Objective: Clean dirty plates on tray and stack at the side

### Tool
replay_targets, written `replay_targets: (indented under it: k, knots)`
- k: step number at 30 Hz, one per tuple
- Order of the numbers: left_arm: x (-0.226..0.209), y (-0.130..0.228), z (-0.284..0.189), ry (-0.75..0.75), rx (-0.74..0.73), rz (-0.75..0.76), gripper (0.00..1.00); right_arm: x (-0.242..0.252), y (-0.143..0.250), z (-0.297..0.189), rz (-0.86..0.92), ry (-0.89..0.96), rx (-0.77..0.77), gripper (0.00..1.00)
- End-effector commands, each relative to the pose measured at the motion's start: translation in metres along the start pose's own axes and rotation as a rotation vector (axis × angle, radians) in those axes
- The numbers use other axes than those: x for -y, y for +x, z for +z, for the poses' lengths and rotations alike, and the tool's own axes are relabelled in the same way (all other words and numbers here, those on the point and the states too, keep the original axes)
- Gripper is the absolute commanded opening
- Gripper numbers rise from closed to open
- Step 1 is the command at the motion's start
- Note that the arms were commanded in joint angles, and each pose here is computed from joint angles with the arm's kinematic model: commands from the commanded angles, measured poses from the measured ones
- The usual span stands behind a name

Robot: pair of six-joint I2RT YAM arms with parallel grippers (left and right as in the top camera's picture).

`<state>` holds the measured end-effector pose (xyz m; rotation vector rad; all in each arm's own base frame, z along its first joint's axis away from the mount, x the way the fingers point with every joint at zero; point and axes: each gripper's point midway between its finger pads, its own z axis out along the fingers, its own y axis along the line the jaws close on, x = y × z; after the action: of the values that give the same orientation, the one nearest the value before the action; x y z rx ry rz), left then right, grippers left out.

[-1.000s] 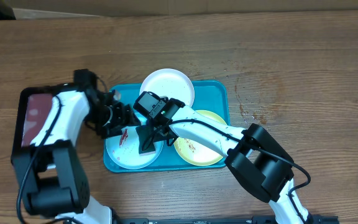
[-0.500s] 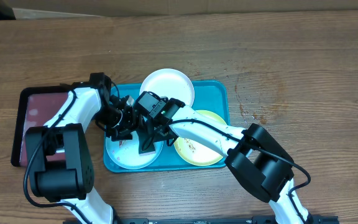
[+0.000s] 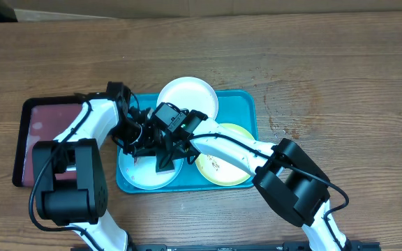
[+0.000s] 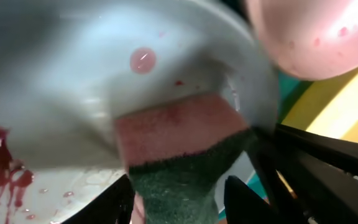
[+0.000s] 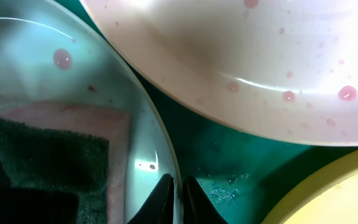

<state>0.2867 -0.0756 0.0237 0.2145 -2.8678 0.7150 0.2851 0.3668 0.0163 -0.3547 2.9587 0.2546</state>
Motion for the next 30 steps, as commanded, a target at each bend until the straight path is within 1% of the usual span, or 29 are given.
replay_targets:
  k: [1,4,5,7,8,10,12,16,20,23,25,30]
  knots:
    - [-0.009,0.01,0.013,-0.018,-0.034,-0.049,0.5,-0.005,-0.004,-0.002,-0.006,-0.011,0.011,0.09]
    - [-0.012,0.012,0.016,-0.018,-0.034,-0.049,0.49,-0.005,-0.004,-0.002,-0.006,-0.011,0.012,0.09]
    - [-0.014,0.011,0.017,-0.028,-0.031,-0.048,0.46,-0.005,-0.004,-0.002,-0.006,-0.011,0.012,0.09]
    - [-0.021,0.01,0.017,-0.072,-0.022,-0.046,0.3,-0.005,-0.004,-0.002,-0.006,-0.011,0.011,0.09]
    - [-0.029,0.008,0.016,-0.114,-0.014,-0.057,0.19,-0.005,-0.004,-0.002,-0.006,-0.01,0.011,0.09]
    - [-0.047,0.006,0.013,-0.222,0.007,-0.12,0.06,-0.004,-0.003,-0.002,-0.006,-0.009,0.009,0.09]
    - [-0.061,0.006,0.009,-0.307,0.024,-0.169,0.04,-0.004,-0.003,-0.002,-0.006,-0.009,0.009,0.09]
    - [-0.084,0.003,-0.001,-0.448,0.051,-0.174,0.04,-0.004,-0.002,-0.002,-0.006,-0.006,0.006,0.09]
    - [-0.121,0.001,-0.028,-0.705,0.146,-0.325,0.04,-0.003,-0.002,-0.002,-0.029,-0.002,0.005,0.09]
    - [-0.137,0.002,-0.048,-0.839,0.203,-0.402,0.04,-0.002,-0.001,-0.002,-0.029,0.001,0.002,0.09]
    - [-0.14,0.0,-0.056,-0.879,0.222,-0.409,0.04,-0.002,-0.001,-0.002,-0.029,0.002,0.001,0.08]
    - [-0.135,-0.008,-0.071,-0.894,0.247,-0.414,0.04,-0.002,-0.001,-0.002,-0.032,0.002,0.001,0.08]
